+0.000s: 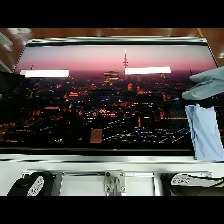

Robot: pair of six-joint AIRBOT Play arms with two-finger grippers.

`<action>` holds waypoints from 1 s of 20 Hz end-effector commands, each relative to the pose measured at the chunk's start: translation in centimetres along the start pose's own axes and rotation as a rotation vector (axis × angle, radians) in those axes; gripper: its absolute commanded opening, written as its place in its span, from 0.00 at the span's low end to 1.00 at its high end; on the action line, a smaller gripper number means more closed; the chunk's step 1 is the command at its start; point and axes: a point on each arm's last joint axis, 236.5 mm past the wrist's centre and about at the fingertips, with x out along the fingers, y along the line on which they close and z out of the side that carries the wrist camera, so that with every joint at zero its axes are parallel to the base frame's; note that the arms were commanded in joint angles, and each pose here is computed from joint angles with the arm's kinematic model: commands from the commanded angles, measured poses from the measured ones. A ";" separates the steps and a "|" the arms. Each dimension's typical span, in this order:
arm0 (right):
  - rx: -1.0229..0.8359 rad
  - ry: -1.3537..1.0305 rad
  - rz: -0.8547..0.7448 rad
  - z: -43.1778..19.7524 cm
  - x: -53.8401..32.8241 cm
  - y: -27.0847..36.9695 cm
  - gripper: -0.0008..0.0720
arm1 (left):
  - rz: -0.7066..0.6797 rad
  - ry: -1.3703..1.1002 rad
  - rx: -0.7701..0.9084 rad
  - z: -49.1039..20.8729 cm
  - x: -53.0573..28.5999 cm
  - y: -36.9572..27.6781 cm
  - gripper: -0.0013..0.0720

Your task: Fold the shirts.

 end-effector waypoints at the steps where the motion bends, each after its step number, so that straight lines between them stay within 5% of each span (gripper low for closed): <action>1: 0.044 0.115 -0.054 -2.6 -1.6 -4.1 0.09 | 0.001 -0.004 -0.002 0.1 0.0 0.1 0.06; 6: 0.180 0.457 -0.195 -10.6 -5.3 -8.3 0.09 | 0.001 -0.004 -0.002 0.1 0.0 0.0 0.06; 20: 0.300 0.776 -0.546 -20.6 -5.2 -17.0 0.09 | -0.003 -0.004 -0.004 0.1 0.0 0.0 0.06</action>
